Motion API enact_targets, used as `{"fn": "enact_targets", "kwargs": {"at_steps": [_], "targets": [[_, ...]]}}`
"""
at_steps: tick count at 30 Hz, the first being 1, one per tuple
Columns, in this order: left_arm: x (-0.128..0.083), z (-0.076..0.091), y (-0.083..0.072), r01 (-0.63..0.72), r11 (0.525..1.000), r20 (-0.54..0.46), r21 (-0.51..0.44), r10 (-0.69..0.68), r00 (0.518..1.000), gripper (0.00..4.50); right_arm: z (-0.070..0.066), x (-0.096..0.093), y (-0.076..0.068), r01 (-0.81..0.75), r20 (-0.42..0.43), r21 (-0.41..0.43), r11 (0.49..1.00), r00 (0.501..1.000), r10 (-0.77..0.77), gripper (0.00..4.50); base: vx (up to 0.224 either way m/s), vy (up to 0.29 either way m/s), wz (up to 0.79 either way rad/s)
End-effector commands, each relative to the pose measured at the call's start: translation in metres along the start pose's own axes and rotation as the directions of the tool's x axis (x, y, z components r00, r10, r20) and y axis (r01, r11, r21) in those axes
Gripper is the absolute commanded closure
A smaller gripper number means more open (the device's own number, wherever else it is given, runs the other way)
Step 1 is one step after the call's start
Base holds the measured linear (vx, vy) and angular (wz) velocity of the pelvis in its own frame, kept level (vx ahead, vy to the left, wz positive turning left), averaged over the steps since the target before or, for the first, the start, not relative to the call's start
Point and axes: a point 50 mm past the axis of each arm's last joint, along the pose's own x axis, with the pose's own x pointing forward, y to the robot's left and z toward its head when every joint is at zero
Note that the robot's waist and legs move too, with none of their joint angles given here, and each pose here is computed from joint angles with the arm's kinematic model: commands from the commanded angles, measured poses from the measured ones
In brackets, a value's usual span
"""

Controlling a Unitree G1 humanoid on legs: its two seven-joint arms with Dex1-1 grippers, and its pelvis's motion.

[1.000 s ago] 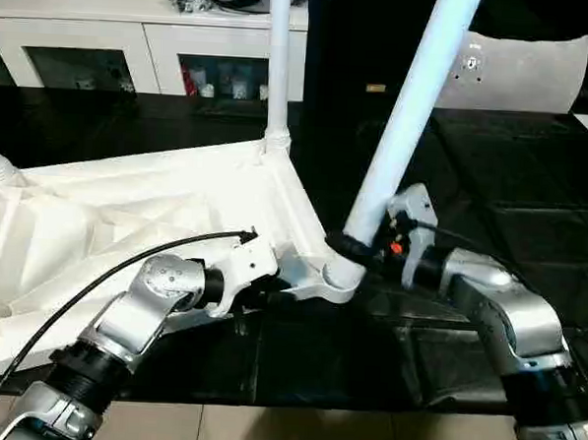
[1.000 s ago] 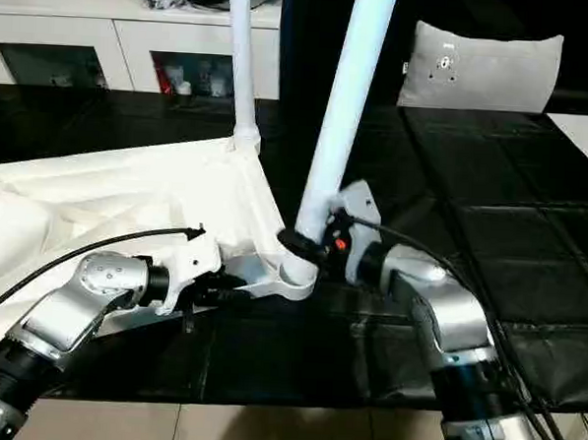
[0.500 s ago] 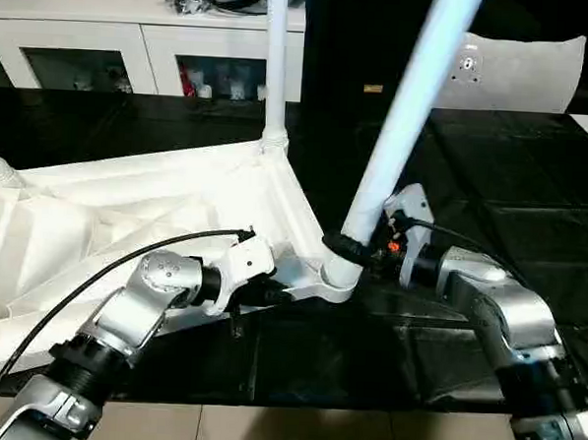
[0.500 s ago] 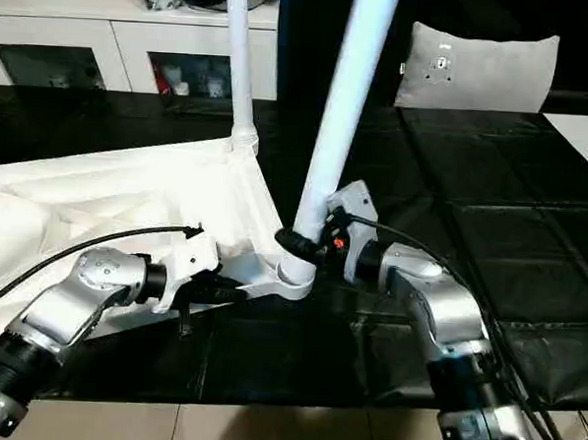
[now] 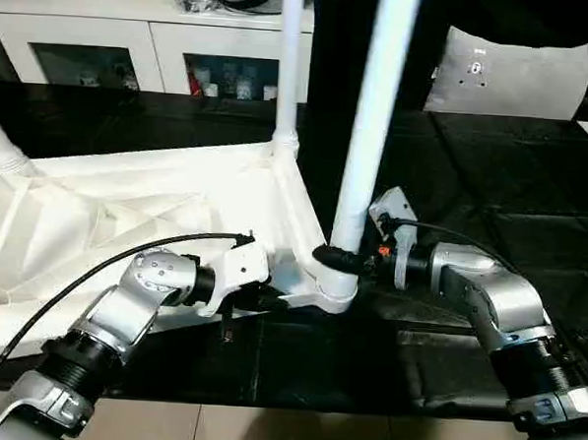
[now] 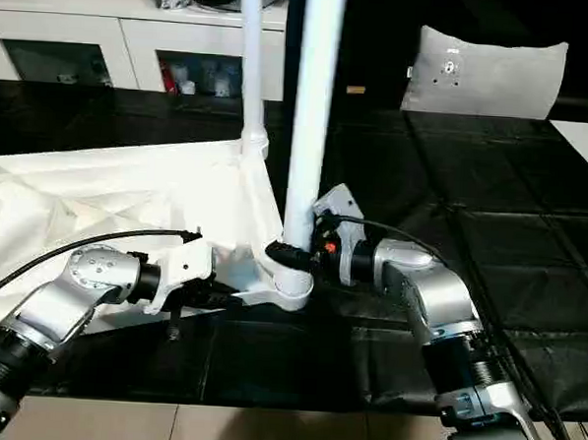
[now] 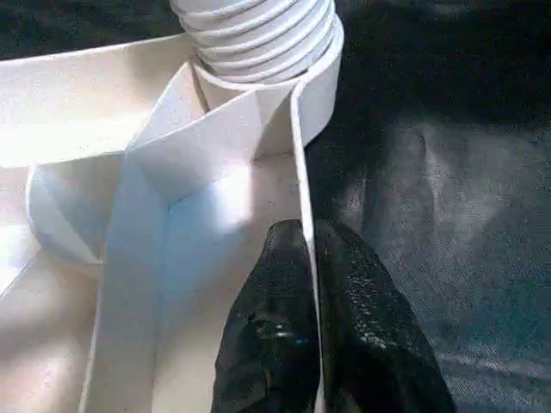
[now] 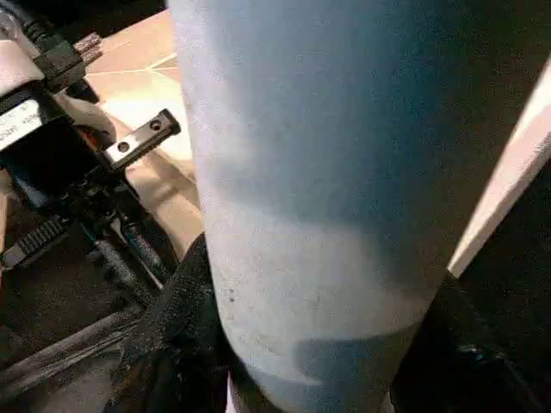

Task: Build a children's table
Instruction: Insert table leg to table base

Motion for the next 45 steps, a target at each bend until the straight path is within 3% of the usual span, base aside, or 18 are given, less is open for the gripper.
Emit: {"fn": "enact_targets", "kwargs": {"at_steps": [1,5,11,22,25,27,31,39,45], "targets": [[0.011,-0.010,-0.012,0.132,0.991,-0.081,0.020,-0.130,0.988,4.50,-0.009,0.001,-0.003,0.003,-0.059,0.021,1.000,0.998,-0.001,2.59,0.000,0.000,0.00],[0.010,-0.010,-0.008,0.108,0.994,-0.080,0.020,-0.106,0.991,4.50,-0.014,-0.002,-0.004,-0.007,-0.039,0.078,0.997,0.999,0.010,2.59,0.000,0.000,0.00],[0.012,-0.011,-0.001,0.033,0.999,-0.055,0.001,-0.033,0.998,4.50,-0.025,-0.007,-0.008,0.025,0.074,0.192,0.981,0.996,-0.040,2.59,0.000,0.000,0.00],[0.015,-0.009,-0.001,0.018,0.999,-0.002,-0.047,-0.018,1.000,4.50,-0.054,-0.015,0.003,0.029,0.224,0.298,0.954,0.970,-0.100,2.60,0.000,0.000,0.00],[0.015,-0.010,-0.002,0.026,0.999,-0.009,-0.048,-0.026,1.000,4.50,-0.064,-0.016,0.006,0.060,0.197,0.256,0.965,0.974,-0.112,2.60,0.000,0.000,0.00],[0.015,-0.010,-0.001,0.027,0.998,-0.014,-0.048,-0.028,1.000,4.50,-0.070,-0.016,0.007,0.104,0.116,0.158,0.982,0.986,-0.123,2.60,0.000,0.000,0.00],[0.014,-0.011,-0.002,0.030,0.998,-0.015,-0.052,-0.031,0.999,4.50,-0.070,-0.015,0.008,0.091,0.062,0.079,0.993,0.993,-0.096,2.60,0.000,0.000,0.00],[0.012,-0.013,-0.003,0.057,0.997,-0.031,-0.050,-0.059,0.998,4.50,-0.069,-0.011,0.008,0.029,-0.073,0.002,1.000,0.997,-0.029,2.60,0.000,0.000,0.00],[0.008,-0.014,0.002,0.100,0.995,-0.099,-0.006,-0.100,0.990,4.50,-0.070,-0.008,0.007,-0.069,-0.200,-0.050,0.996,0.978,0.058,2.60,0.000,0.000,0.00]]}}
